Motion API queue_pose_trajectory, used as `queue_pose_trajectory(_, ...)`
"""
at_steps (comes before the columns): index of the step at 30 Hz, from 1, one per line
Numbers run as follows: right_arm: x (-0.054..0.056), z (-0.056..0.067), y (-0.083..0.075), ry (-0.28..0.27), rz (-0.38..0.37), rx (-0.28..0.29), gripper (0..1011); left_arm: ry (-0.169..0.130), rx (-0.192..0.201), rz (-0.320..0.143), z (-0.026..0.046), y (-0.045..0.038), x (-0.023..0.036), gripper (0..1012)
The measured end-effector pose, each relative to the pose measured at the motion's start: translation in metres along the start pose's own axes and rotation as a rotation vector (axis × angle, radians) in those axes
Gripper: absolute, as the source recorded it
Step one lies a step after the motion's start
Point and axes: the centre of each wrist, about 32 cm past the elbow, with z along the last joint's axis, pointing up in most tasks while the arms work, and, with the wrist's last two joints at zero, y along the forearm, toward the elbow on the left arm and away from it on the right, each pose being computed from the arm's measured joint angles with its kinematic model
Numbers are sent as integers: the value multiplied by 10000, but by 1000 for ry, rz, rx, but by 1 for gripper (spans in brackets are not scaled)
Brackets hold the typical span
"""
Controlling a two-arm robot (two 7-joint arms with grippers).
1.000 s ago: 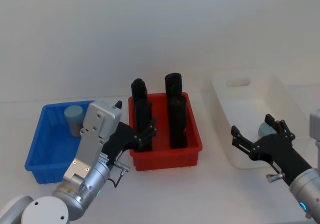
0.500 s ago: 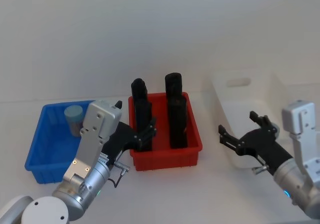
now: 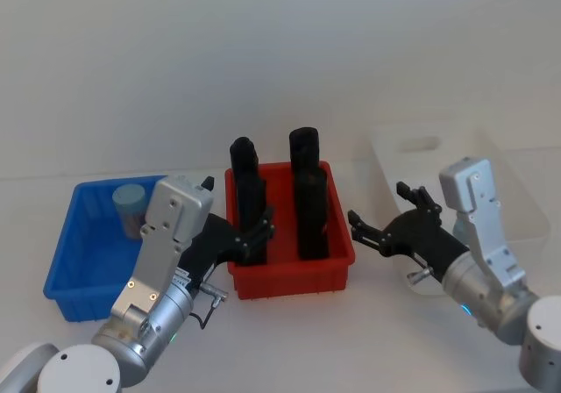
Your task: Pick the cotton swabs from the blue box and place them into the white box.
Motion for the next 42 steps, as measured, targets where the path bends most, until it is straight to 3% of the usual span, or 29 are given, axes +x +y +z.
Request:
queue_pose_trajectory(14,56,-24,480,-16,81,-15,1001,0,0,0,0,0,0,1004)
queue_pose_trajectory(32,108,-95,876,2,183,-18,996,0,0,0,0,0,0,1004)
queue_pose_trajectory(42,131,-158,1041,16,221,-19,732,0,0,0,0,0,0,1004)
